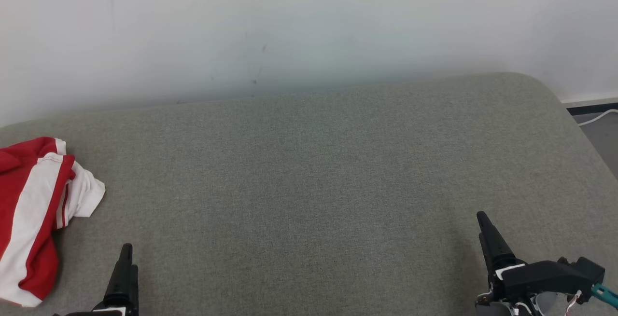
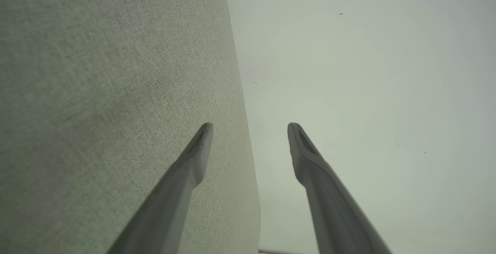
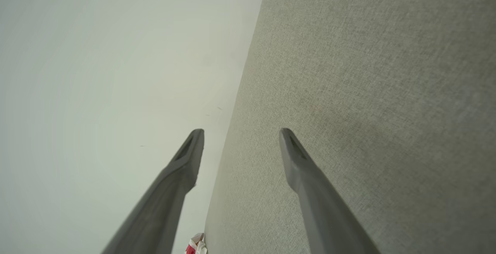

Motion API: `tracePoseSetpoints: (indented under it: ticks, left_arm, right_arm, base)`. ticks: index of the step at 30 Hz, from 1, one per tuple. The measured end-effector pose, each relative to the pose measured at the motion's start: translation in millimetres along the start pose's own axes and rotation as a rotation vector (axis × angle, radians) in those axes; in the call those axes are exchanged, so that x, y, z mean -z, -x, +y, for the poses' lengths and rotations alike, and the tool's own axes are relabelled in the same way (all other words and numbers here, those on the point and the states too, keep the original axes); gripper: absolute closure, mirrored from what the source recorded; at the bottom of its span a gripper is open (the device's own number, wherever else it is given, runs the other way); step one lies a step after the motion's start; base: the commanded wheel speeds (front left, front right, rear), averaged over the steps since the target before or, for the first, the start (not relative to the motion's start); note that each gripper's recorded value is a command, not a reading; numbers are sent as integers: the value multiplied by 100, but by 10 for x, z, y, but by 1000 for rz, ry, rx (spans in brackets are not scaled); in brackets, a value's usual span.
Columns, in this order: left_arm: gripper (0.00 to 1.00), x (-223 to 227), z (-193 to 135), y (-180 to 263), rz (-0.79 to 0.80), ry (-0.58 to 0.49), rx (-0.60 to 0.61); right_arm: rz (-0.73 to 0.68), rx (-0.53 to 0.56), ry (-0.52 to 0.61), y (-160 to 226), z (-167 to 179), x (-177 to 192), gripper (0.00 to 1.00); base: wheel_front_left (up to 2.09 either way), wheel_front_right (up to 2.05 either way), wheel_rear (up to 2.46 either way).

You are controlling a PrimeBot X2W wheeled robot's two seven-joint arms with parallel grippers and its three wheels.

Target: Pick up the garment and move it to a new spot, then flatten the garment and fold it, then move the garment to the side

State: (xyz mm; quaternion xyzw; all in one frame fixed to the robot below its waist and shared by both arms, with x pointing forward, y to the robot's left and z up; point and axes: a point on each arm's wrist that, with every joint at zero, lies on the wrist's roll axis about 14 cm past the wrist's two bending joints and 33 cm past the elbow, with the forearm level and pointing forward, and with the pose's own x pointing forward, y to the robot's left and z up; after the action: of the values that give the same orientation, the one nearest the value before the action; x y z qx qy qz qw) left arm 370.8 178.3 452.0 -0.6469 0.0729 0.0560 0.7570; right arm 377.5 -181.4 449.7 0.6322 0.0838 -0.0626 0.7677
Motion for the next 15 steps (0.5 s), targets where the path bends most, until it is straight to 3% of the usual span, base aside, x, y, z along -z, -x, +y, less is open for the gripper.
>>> tracePoseSetpoints:
  ticks: [15]
  left_arm:
    - [0, 34, 33, -55, 8, -237, -45]
  right_arm:
    - [12, 14, 254, -110, 80, 58, 0]
  base:
    - [0, 0, 0]
